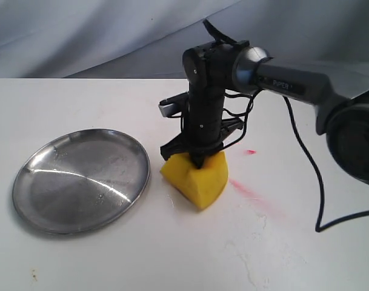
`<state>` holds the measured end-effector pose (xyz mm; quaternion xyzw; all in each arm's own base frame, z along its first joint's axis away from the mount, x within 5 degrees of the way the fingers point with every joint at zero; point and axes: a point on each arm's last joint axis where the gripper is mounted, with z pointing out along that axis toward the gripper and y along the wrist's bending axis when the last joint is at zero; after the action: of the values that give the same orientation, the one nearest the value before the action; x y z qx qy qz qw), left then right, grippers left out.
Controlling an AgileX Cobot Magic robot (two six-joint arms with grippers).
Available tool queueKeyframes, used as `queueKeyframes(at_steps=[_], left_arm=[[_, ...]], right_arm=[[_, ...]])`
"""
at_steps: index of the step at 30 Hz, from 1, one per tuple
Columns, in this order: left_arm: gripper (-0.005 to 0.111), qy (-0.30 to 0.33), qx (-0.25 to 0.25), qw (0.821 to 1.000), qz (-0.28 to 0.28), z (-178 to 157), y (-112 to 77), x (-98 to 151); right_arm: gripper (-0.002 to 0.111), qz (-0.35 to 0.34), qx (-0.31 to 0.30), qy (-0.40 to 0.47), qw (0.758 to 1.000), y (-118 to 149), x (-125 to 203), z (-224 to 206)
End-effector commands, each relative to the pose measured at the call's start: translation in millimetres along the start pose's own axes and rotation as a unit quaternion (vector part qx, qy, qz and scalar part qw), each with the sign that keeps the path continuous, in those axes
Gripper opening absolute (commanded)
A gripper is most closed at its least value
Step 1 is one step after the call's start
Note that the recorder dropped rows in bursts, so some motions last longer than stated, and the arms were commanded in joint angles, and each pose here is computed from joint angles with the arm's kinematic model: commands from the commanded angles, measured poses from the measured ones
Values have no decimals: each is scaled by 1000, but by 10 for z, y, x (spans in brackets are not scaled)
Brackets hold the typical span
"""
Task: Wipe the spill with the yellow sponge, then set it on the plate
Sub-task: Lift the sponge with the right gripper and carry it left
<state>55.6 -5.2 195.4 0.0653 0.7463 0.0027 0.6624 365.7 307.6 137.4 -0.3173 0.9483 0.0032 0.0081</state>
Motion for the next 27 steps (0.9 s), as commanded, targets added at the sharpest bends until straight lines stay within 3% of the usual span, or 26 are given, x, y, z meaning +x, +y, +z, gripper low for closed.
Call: queueKeyframes(at_steps=[1, 7, 13, 17, 22, 27], left_arm=[[0, -2, 0, 1000, 0, 1, -1, 8], [0, -2, 0, 1000, 0, 1, -1, 8], [0, -2, 0, 1000, 0, 1, -1, 8], [0, -2, 0, 1000, 0, 1, -1, 8], [0, -2, 0, 1000, 0, 1, -1, 8], [0, -2, 0, 1000, 0, 1, -1, 8]], right_arm=[[0, 49, 26, -56, 997, -397, -360, 67], [0, 105, 51, -113, 987, -737, -475, -225], [0, 102, 125, -153, 975, -877, -377, -719], [0, 102, 127, -157, 974, -876, -229, -960], [0, 71, 64, -140, 986, -655, 5, -1125], [0, 27, -28, -119, 992, -176, 161, -1141]])
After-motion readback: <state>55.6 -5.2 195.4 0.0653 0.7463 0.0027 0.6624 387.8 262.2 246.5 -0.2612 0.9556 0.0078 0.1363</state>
